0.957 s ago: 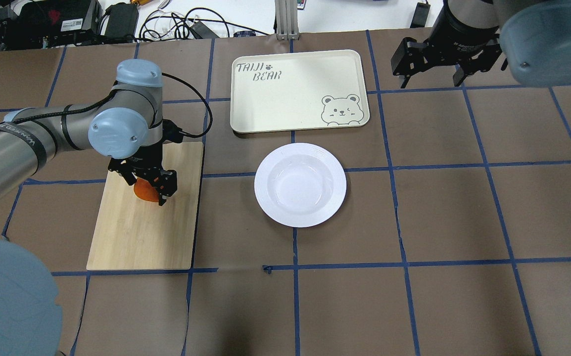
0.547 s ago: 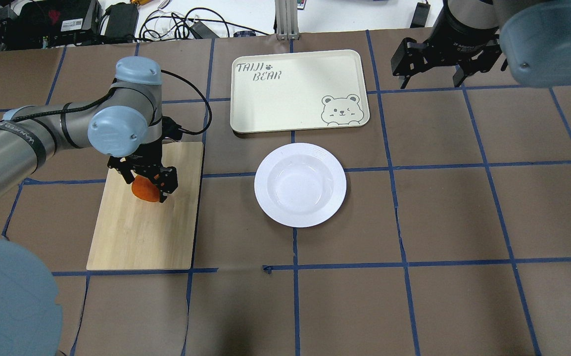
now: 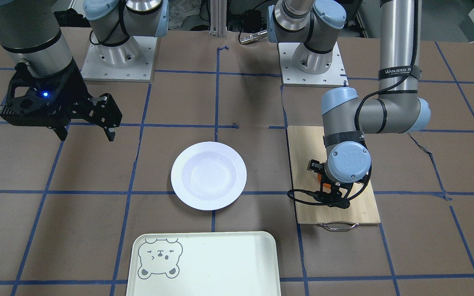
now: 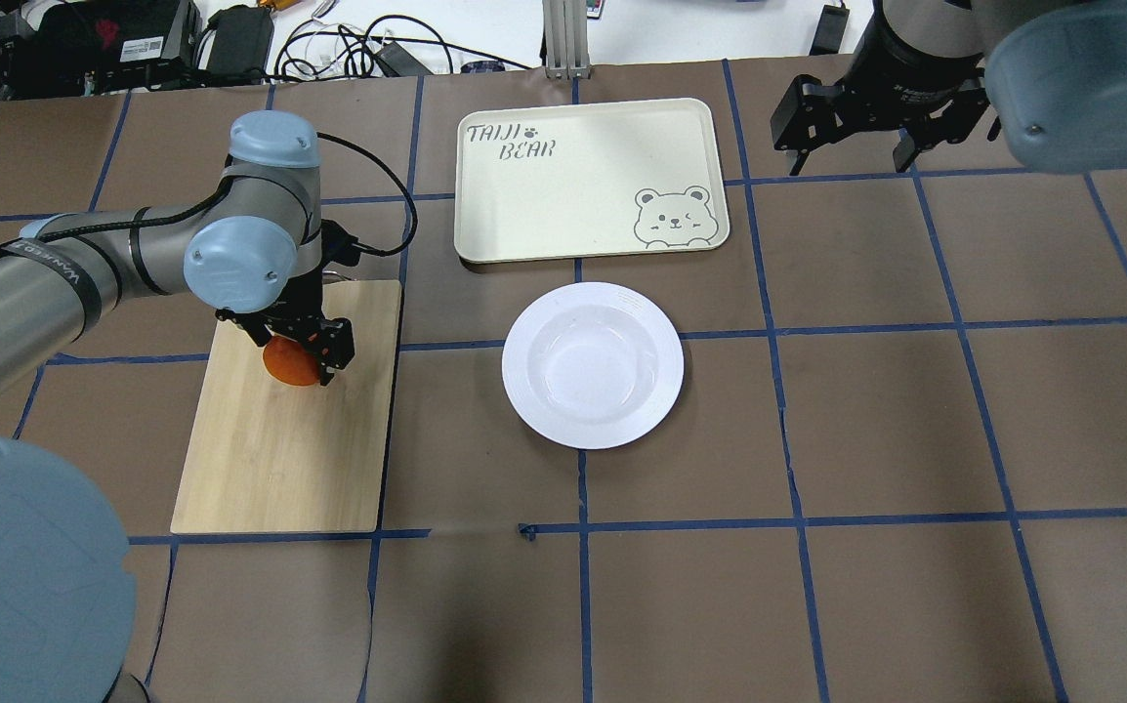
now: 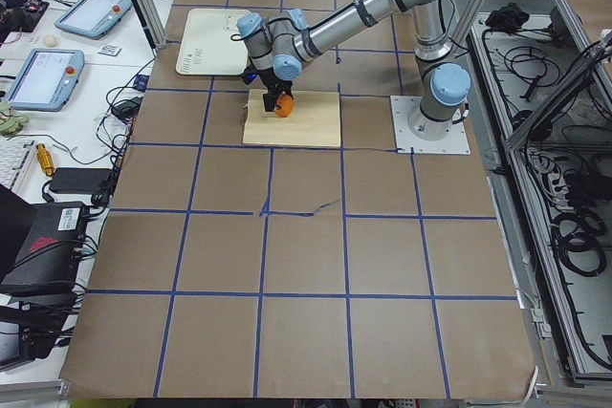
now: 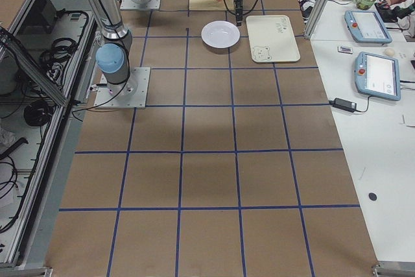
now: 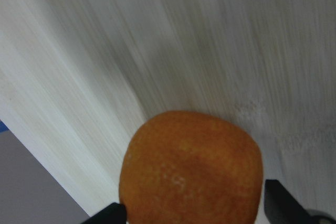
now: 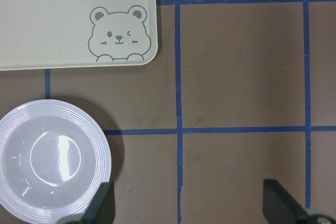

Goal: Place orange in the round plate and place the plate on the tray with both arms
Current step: 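Close the left gripper around the orange and lift it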

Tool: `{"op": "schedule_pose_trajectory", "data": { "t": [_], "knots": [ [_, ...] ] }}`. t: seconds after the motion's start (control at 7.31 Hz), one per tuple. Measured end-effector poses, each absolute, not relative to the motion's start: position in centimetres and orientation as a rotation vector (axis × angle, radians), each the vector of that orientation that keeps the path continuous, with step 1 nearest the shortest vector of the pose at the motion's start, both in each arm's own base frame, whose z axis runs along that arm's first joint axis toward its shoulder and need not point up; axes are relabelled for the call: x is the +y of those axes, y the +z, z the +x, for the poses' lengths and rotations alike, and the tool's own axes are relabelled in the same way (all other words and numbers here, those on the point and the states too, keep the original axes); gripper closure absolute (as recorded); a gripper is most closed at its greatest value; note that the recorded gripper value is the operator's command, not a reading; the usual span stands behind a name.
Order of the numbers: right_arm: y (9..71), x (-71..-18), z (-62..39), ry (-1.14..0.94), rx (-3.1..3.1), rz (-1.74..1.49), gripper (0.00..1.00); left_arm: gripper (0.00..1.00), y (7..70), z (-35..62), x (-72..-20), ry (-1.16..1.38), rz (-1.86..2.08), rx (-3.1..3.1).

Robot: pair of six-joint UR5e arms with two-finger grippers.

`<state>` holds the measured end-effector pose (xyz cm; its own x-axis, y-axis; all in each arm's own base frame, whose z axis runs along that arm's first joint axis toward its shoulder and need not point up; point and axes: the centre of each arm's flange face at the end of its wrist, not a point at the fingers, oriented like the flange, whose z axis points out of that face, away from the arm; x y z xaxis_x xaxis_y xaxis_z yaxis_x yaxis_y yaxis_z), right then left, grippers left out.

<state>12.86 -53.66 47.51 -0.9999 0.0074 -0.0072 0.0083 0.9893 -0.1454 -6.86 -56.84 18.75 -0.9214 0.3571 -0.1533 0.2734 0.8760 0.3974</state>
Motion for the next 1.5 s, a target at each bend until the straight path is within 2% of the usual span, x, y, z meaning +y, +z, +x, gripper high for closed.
{"op": "schedule_pose_trajectory", "data": {
  "t": [0.14,0.27,0.55,0.82,1.09,1.5],
  "knots": [
    [47.5,-53.6,12.9,-0.228,3.127,0.012,0.0,0.0,18.6,-6.3,-57.4,0.536,0.463,2.834],
    [47.5,-53.6,12.9,-0.227,3.127,0.011,0.0,0.17,18.5,-5.9,-57.8,0.519,0.451,2.84],
    [47.5,-53.6,12.9,-0.226,3.127,0.01,0.0,0.25,18.5,-5.6,-58.5,0.482,0.437,2.847],
    [47.4,-53.6,13.0,-0.223,3.127,0.009,0.0,0.61,18.4,-4.3,-58.8,0.465,0.412,2.854],
    [47.4,-53.6,13.0,-0.222,3.127,0.008,0.0,0.68,18.4,-2.9,-59.0,0.463,0.38,2.865],
    [47.4,-53.6,13.0,-0.222,3.127,0.007,0.0,0.69,20.4,-4.6,-59.0,0.412,0.329,2.942]
  ]
}}
